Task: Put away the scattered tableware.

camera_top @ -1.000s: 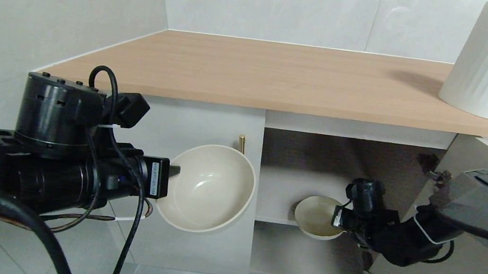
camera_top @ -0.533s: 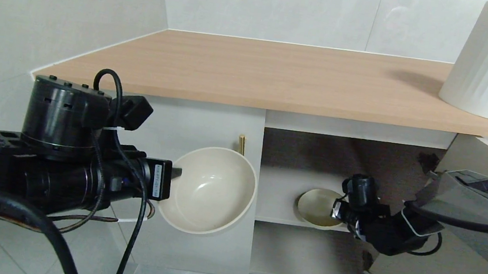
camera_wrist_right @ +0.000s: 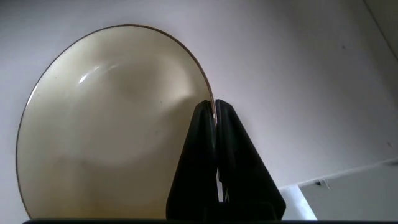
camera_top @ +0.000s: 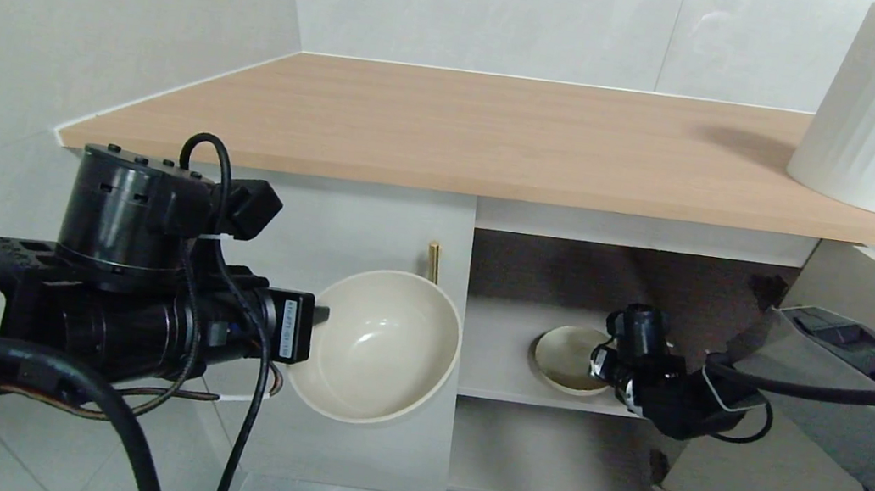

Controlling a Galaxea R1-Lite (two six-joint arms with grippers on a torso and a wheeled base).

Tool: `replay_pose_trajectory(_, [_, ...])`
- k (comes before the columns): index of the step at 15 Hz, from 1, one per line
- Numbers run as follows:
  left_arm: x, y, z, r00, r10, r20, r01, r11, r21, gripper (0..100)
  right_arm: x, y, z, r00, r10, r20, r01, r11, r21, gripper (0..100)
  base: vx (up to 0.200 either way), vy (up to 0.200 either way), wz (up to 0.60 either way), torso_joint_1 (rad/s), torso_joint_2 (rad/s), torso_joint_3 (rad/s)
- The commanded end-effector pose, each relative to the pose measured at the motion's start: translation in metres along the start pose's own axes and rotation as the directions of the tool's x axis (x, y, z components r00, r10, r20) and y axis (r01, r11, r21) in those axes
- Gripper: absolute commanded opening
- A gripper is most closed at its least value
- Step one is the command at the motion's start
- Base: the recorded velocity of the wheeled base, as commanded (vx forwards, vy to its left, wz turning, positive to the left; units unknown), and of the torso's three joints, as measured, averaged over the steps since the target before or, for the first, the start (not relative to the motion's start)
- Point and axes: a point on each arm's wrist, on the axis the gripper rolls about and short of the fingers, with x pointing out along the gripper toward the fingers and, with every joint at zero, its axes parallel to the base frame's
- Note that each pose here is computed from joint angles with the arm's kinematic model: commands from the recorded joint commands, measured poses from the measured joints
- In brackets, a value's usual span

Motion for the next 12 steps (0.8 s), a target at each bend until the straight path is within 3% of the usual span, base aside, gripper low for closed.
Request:
replay_pose_trajectory(1, [0.001, 0.0, 0.0, 1.0, 0.0, -0.003, 0.0, 1.0, 0.001, 0, 0.008, 0.003, -0.001, 1.0, -0.024, 0.011, 0.024, 1.0, 0.001, 0, 0.0, 0.0, 0.0, 0.0, 0.0, 0.0])
replay_pose_trajectory(3, [0.001, -0.001, -0.001, 1.0, -0.003, -0.004, 0.003, 1.0, 0.002, 0, 0.008, 0.004, 0.0, 1.0, -0.026, 0.018, 0.025, 1.0, 0.005, 0, 0.0, 0.0, 0.0, 0.0, 0.0, 0.0])
replay_pose_trajectory(4, [0.001, -0.001, -0.001, 1.0, -0.003, -0.004, 0.003, 1.0, 0.002, 0, 0.008, 0.004, 0.001, 0.999, -0.025, 0.02, 0.025, 1.0, 0.006, 100, 0.0, 0.0, 0.0, 0.0, 0.0, 0.0])
replay_pose_trajectory(8, [0.002, -0.001, -0.001, 1.0, -0.002, -0.005, 0.002, 1.0, 0.002, 0, -0.004, 0.006, 0.012, 0.999, -0.012, 0.042, 0.01, 0.999, 0.049, 100, 0.0, 0.0, 0.0, 0.0, 0.0, 0.0])
replay_pose_trajectory(10, [0.005, -0.002, -0.001, 1.0, -0.004, -0.01, 0.004, 1.0, 0.006, 0, -0.035, 0.003, 0.025, 0.999, 0.015, 0.04, -0.016, 0.999, 0.049, 100, 0.0, 0.0, 0.0, 0.0, 0.0, 0.0])
replay_pose_trajectory(12, [0.017, -0.008, -0.009, 0.998, -0.012, -0.053, 0.013, 1.0, 0.022, 0, -0.084, 0.007, 0.046, 0.993, 0.103, 0.048, -0.105, 0.994, 0.039, 100, 0.0, 0.0, 0.0, 0.0, 0.0, 0.0])
